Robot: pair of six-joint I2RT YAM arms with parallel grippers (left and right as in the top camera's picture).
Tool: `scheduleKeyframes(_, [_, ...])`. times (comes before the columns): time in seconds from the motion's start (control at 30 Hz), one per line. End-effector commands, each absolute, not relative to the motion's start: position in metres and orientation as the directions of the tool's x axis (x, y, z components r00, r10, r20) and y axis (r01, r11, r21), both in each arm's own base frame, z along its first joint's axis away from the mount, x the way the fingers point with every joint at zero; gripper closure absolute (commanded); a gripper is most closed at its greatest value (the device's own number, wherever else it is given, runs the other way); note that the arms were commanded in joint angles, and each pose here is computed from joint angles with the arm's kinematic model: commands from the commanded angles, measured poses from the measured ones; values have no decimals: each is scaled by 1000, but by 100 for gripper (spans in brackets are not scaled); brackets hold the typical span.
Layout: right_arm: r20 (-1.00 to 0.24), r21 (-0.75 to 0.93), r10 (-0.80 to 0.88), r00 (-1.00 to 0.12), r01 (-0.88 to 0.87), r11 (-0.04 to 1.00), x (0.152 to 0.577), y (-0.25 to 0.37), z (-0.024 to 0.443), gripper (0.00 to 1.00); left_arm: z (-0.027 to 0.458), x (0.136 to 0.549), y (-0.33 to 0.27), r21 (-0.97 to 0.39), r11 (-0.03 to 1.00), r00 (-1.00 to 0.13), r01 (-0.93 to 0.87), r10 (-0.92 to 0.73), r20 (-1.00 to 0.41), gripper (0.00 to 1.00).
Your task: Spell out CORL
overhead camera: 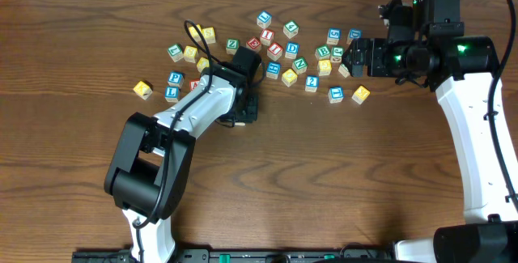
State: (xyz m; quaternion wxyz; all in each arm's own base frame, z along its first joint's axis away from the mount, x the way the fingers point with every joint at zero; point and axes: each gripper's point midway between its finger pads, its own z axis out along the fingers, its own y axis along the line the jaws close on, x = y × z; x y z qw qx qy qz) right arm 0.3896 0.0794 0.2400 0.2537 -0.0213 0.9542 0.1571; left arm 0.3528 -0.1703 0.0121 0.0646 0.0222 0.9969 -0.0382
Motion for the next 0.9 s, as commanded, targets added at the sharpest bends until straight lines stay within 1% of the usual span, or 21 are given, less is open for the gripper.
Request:
scheduleKeyframes(0.0, [-488,279,18,-873,-136,951,388,82,237,1,31,368,-175,-61,990,-979,125,113,-172,53])
scheduleKeyframes(0.07, [-488,279,18,-873,-136,951,388,82,237,1,46,376,-178,-58,984,-970,166,153,-190,51])
scheduleKeyframes(0.27, [-488,279,18,-872,-137,951,388,82,237,1,96,400,-192,-79,972,-944,222,194,-266,51])
scheduleKeyframes(0.37, [-488,279,18,-872,-137,951,388,82,237,1,124,414,-211,-124,946,-908,300,244,-340,51])
scheduleKeyframes(0.47, [-485,279,18,-874,-136,951,388,82,237,1,138,430,-227,-105,915,-845,391,311,-435,51])
scheduleKeyframes(0.53, [-479,278,17,-878,-133,951,386,82,236,1,134,436,-242,-66,873,-786,482,398,-473,50])
scheduleKeyframes(0.67, [-461,254,17,-887,-114,960,382,76,232,1,118,439,-264,-14,805,-707,593,512,-487,50])
scheduleKeyframes(0.77, [-452,248,9,-892,-115,962,380,75,230,1,104,441,-280,-7,784,-683,621,537,-495,49])
scheduleKeyframes(0.87, [-451,244,10,-892,-113,963,380,74,230,1,85,440,-295,23,741,-640,672,595,-486,47])
